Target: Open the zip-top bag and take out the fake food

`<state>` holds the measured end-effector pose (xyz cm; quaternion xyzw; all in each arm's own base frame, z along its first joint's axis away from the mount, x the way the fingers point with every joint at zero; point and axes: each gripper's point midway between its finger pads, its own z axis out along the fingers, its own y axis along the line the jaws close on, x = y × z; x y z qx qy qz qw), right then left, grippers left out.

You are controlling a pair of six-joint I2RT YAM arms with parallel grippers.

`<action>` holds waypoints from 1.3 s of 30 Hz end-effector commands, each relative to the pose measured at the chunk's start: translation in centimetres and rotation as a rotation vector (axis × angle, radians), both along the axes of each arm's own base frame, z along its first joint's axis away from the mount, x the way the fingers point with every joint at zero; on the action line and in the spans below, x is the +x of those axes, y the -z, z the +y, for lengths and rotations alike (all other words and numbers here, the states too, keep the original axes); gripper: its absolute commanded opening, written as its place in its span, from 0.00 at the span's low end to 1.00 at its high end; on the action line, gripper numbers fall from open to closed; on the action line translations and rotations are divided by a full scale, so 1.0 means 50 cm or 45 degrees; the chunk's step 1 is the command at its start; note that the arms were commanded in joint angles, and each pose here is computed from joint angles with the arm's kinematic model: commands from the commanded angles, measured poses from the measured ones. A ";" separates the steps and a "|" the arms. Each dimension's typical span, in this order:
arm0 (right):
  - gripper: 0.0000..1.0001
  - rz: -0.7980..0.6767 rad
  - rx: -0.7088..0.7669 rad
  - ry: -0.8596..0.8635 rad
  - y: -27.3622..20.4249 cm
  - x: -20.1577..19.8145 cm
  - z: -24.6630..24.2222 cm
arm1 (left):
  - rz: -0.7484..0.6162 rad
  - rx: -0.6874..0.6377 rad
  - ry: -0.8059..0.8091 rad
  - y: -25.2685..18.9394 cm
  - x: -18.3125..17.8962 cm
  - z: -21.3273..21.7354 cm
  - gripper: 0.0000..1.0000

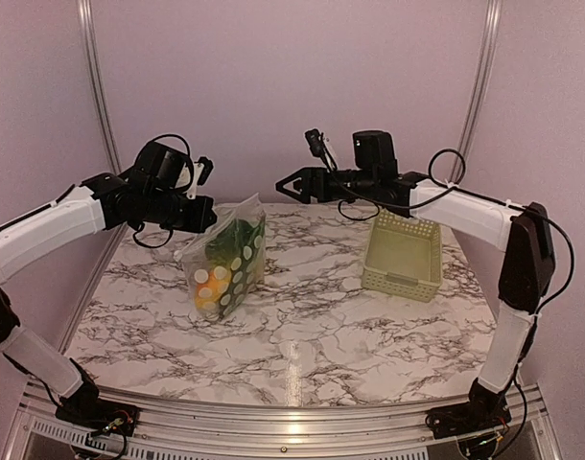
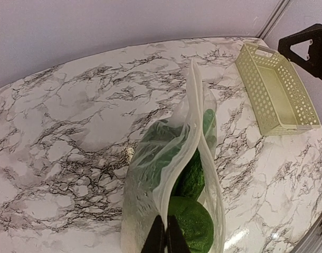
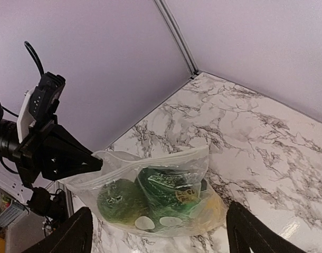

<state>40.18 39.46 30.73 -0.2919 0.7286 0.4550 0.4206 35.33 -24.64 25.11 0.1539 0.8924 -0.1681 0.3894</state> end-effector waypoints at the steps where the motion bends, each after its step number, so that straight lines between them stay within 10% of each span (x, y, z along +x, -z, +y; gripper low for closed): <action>1: 0.82 0.303 0.011 -0.057 0.016 -0.047 0.038 | 0.005 -0.081 0.032 -0.011 0.011 -0.056 0.00; 29: 0.73 0.574 -0.418 0.106 0.156 -0.085 0.055 | 0.014 -0.110 0.273 0.009 -0.045 -0.178 0.00; 39: 0.25 0.618 -0.476 0.159 0.196 -0.099 0.030 | -0.043 -0.032 0.181 0.013 -0.040 -0.131 0.00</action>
